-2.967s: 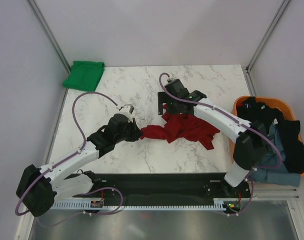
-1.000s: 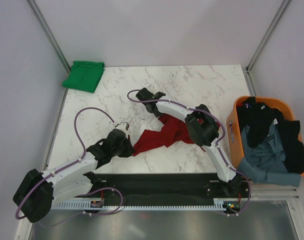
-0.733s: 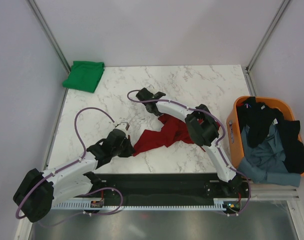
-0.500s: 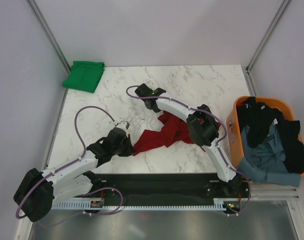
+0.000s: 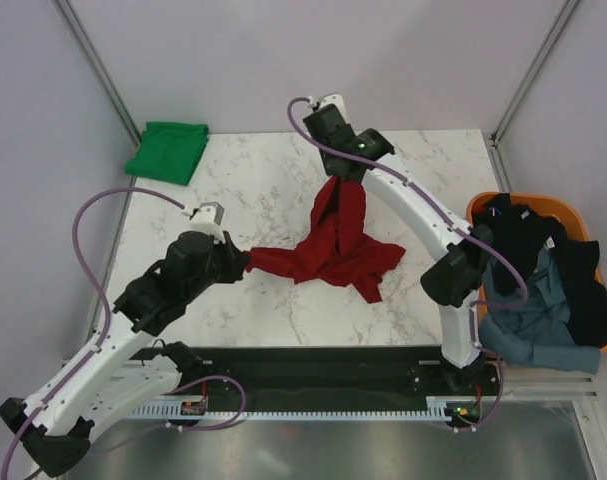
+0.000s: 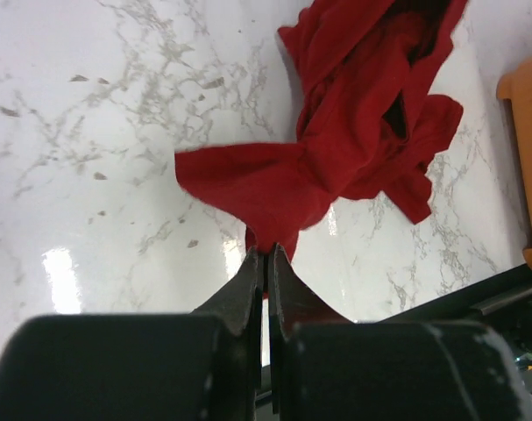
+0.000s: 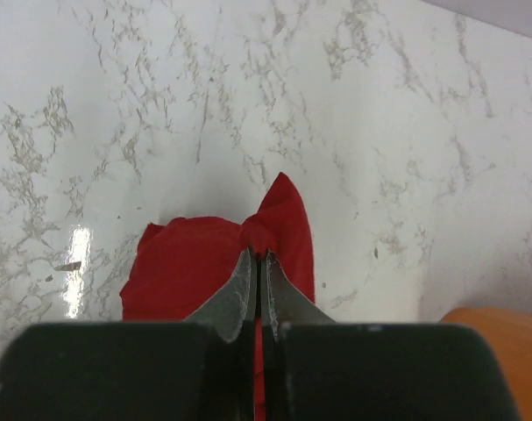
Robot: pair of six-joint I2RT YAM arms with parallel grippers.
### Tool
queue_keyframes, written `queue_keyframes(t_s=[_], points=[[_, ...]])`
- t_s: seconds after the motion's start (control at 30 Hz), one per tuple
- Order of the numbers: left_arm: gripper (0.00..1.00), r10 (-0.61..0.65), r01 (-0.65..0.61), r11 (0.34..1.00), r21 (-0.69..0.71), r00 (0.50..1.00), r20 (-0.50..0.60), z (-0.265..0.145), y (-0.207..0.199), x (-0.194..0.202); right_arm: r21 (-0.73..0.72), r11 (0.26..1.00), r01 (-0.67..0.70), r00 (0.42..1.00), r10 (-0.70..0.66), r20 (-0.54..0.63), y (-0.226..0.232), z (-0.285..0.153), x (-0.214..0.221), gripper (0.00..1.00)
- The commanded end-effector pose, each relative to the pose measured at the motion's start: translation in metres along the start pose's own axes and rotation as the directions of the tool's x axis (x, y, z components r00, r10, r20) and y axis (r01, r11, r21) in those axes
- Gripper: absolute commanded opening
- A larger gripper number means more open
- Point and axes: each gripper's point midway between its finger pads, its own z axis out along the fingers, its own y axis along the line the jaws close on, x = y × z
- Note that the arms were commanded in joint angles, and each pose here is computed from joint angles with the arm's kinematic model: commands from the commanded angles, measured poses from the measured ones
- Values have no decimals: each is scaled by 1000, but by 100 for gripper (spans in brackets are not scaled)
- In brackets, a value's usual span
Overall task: Fold and stack the t-shirts
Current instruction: Flatten the tshirt out
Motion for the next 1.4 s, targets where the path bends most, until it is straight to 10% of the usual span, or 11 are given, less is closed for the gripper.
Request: queue_keyframes(t_s=[0.0, 0.2, 0.47, 1.0, 1.37], points=[[2, 70, -64, 992, -106, 996, 54, -38, 21, -25, -28, 994, -108, 993, 110, 47, -37, -45, -21, 0], [2, 58, -48, 995, -92, 992, 110, -68, 26, -32, -120, 972, -201, 979, 194, -65, -33, -69, 30, 2], [2, 35, -16, 992, -125, 988, 151, -84, 40, -30, 113, 928, -355, 896, 372, -242, -93, -38, 175, 0], [2, 89, -32, 994, -100, 757, 647, -269, 4, -224, 38, 863, -503, 864, 502, 39, -181, -161, 67, 0], [2, 87, -52, 993, -105, 930, 358, -150, 29, -99, 60, 877, -476, 849, 477, -227, -126, -86, 211, 2]])
